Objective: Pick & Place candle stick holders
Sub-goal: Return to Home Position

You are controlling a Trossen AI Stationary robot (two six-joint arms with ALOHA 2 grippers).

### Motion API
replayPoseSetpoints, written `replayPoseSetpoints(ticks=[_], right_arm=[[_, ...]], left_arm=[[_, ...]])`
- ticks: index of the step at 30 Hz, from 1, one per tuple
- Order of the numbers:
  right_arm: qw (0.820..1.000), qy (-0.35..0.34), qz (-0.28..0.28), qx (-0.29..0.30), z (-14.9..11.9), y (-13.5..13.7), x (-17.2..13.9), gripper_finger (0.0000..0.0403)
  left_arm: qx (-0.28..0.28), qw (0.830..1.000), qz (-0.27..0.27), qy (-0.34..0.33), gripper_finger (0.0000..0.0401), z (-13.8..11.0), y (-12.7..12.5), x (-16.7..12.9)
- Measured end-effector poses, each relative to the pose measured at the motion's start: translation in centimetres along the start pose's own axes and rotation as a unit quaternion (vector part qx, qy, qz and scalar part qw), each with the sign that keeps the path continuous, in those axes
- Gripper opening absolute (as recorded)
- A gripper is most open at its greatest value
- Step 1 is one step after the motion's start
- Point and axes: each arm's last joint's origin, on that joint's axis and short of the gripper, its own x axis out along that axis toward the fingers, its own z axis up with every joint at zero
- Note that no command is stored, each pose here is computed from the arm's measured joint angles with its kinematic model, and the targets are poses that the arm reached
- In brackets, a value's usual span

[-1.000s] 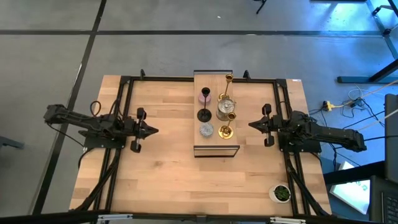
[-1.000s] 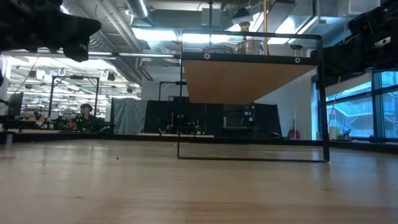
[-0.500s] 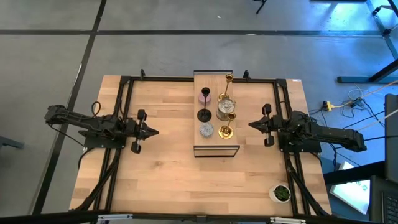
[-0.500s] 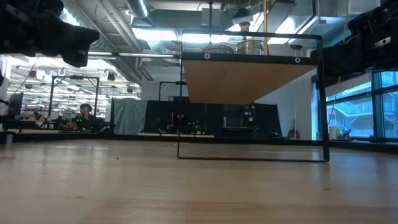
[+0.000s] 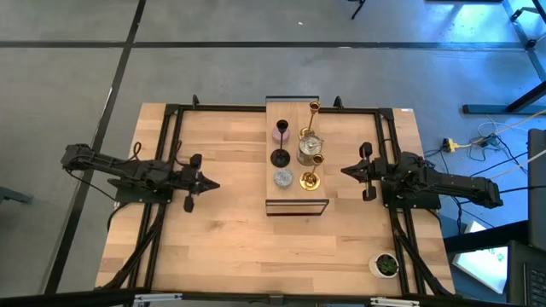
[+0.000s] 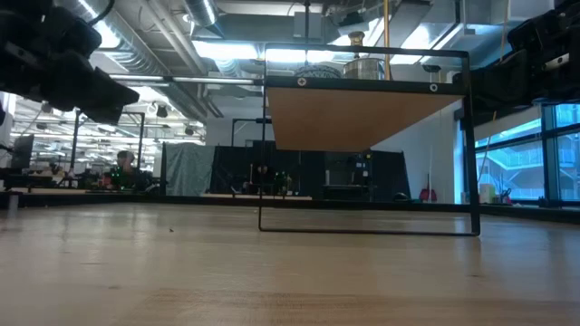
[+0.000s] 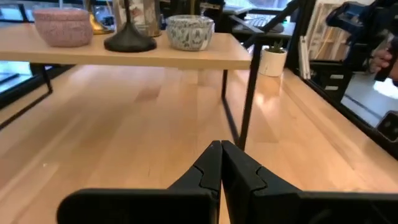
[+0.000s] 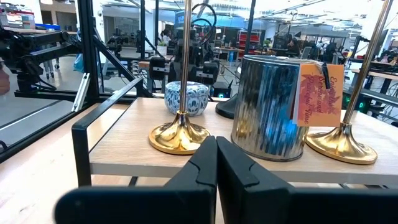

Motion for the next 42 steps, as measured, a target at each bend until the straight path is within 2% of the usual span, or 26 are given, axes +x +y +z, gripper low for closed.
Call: replayPoseSetpoints(ticks=[9,15,22,42], right_arm=[[1.0,0.002,0.0,0.0,-0.04,0.0,0.0,0.0001],[1.0,0.004,0.0,0.001,-0.07,0.0,0.0,0.0001],[1.0,0.004,0.0,0.001,-0.07,0.0,0.0,0.0001],[1.0,0.003,0.0,0.001,-0.07,0.0,0.0,0.0001]], left_arm=[[0.016,1.0,0.006,-0.004,0.0001,0.05,0.04,-0.04],[0.012,0.999,0.037,-0.011,0.0001,0.15,0.21,-0.05],[-0.002,1.0,0.022,-0.008,0.0005,0.12,0.13,-0.04],[-0.002,1.0,0.02,-0.008,0.0004,0.12,0.12,-0.04]])
